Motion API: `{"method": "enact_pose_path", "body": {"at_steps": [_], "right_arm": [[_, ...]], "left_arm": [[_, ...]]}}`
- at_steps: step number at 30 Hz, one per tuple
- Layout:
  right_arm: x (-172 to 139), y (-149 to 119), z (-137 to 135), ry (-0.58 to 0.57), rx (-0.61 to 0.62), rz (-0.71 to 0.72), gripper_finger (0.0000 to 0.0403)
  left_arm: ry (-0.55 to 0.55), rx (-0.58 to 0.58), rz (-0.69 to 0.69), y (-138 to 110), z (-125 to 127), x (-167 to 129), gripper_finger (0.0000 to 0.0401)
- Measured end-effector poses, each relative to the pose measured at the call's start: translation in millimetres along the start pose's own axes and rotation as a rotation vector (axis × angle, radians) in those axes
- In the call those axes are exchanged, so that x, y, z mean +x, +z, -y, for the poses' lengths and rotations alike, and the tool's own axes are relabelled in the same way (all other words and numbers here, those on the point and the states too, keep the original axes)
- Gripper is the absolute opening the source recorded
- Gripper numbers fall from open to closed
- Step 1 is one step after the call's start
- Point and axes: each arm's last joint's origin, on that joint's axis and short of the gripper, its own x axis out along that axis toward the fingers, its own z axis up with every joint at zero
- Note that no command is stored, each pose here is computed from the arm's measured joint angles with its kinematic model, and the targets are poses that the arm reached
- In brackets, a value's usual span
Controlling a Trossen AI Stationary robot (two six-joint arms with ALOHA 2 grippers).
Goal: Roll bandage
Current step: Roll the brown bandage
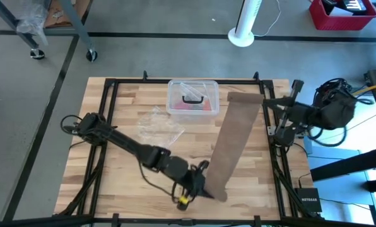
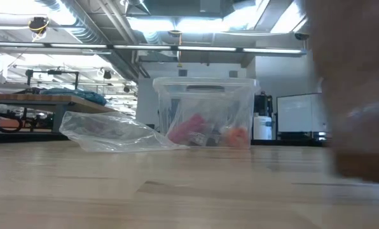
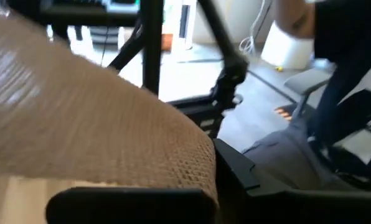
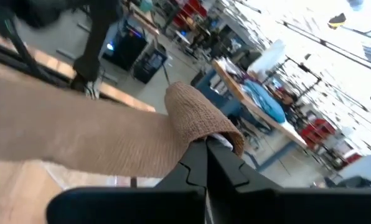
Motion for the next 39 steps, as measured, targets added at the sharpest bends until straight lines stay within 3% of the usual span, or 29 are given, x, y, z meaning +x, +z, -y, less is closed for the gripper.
{"method": "enact_pose_path", "body": {"at_steps": [6, 10, 16, 21, 29, 34, 39], "right_arm": [[10, -32, -38, 0.055, -0.017, -0.052, 0.0000], [18, -49, -68, 0.130, -0.024, -0.091, 0.0000], [30, -70, -110, 0.249, -0.002, -0.159, 0.0000], [39, -78, -145, 0.441, 0.036, -0.155, 0.0000], [43, -68, -184, 0.644, 0.095, -0.067, 0.0000], [23, -52, -193, 0.693, 0.119, 0.085, 0.0000], [2, -32, -185, 0.705, 0.153, 0.163, 0.0000]], "left_arm": [[-0.030, 0.132, 0.156, 54, 39, -16, 0.0002], [0.049, 0.220, 0.302, 100, 44, -44, 0.0005], [0.224, 0.324, 0.451, 150, 27, -87, 0.0002], [0.413, 0.351, 0.504, 174, -7, -123, 0.0005], [0.634, 0.303, 0.467, 184, -82, -161, 0.0004], [0.741, 0.285, 0.290, 172, -121, -176, 0.0002], [0.792, 0.209, 0.106, 146, -151, -174, 0.0002]]}}
